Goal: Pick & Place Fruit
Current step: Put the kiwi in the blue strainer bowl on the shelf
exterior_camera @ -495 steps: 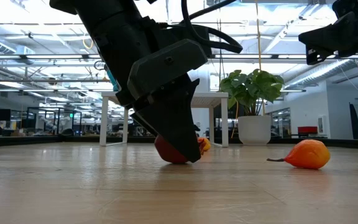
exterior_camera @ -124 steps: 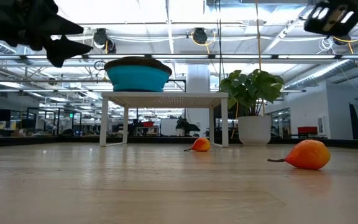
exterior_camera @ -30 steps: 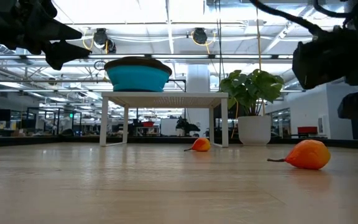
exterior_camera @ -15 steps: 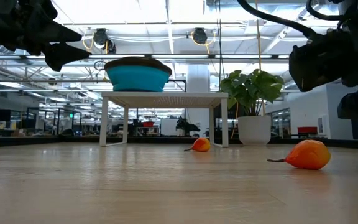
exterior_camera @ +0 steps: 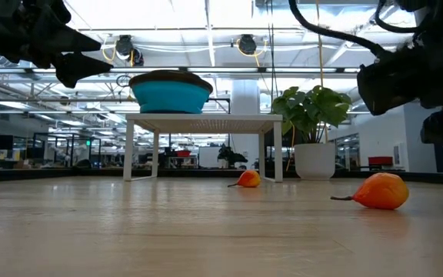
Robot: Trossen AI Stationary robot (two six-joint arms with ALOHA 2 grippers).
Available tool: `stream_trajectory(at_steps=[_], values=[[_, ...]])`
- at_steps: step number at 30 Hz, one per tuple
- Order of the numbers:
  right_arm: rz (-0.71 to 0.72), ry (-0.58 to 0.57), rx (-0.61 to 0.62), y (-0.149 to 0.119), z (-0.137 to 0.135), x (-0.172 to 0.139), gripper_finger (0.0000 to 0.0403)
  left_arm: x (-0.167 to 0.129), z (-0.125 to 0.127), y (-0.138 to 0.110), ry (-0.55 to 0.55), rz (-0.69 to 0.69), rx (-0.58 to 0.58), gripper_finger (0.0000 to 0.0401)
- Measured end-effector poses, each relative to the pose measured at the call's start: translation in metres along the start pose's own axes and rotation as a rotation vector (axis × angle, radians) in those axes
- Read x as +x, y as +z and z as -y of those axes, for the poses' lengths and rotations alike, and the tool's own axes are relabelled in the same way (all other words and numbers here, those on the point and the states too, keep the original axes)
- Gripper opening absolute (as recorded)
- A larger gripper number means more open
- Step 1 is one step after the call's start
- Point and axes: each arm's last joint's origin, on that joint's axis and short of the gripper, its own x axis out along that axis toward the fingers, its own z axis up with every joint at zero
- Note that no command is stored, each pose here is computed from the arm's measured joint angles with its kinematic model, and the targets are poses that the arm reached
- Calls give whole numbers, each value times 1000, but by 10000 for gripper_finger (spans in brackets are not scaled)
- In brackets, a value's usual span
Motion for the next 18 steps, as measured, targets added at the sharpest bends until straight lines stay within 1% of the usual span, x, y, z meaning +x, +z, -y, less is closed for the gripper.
stream_trajectory(at_steps=[4,7,9,13,18], values=[[62,84,33,7,-3,-18,224,0,0,0,0,1,0,283],[175,181,29,13,-10,-36,220,0,0,0,-1,2,0,283],[292,264,22,19,-16,-50,219,0,0,0,-1,4,-8,283],[566,378,-6,29,-25,-78,223,0,0,3,-7,29,-62,283],[908,432,-62,41,-29,-113,221,0,1,7,-16,66,-134,283]])
